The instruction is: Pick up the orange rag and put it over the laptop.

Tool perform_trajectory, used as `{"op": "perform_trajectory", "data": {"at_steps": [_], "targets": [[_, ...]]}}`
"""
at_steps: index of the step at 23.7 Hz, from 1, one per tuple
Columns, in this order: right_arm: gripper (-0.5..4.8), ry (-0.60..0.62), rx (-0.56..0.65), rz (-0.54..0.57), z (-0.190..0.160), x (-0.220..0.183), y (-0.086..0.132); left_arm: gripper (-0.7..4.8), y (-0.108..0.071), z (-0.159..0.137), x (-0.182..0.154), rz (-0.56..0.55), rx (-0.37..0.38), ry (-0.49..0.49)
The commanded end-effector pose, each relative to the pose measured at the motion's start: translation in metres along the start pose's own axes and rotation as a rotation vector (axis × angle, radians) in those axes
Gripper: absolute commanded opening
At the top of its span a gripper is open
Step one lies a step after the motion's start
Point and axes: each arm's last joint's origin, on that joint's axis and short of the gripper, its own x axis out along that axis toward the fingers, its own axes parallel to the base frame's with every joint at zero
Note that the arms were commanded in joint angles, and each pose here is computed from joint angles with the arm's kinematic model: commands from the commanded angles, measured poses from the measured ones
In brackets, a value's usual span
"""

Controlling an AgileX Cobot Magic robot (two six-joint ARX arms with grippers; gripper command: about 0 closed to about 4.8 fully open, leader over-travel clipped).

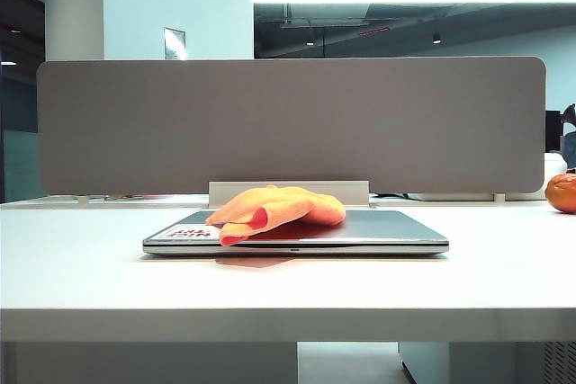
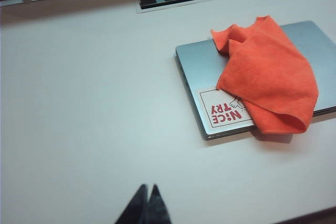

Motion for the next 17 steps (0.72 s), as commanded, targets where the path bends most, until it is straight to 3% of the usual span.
{"op": "perform_trajectory", "data": {"at_steps": [1, 10, 17], "targets": [[-0.05, -0.010, -0.002, -0.002, 0.000, 0.000, 0.000, -0.06, 0.001, -0.005, -0.011, 0.007, -0.008, -0.009], [-0.05, -0.010, -0.002, -0.002, 0.000, 0.000, 0.000, -0.06, 0.002, -0.008, -0.023, 0.003, 0.007, -0.048], [-0.05, -0.010, -0.002, -0.002, 0.000, 0.000, 0.000, -0.06, 0.002, -0.016, -0.002, 0.077, 0.004, -0.105]]}}
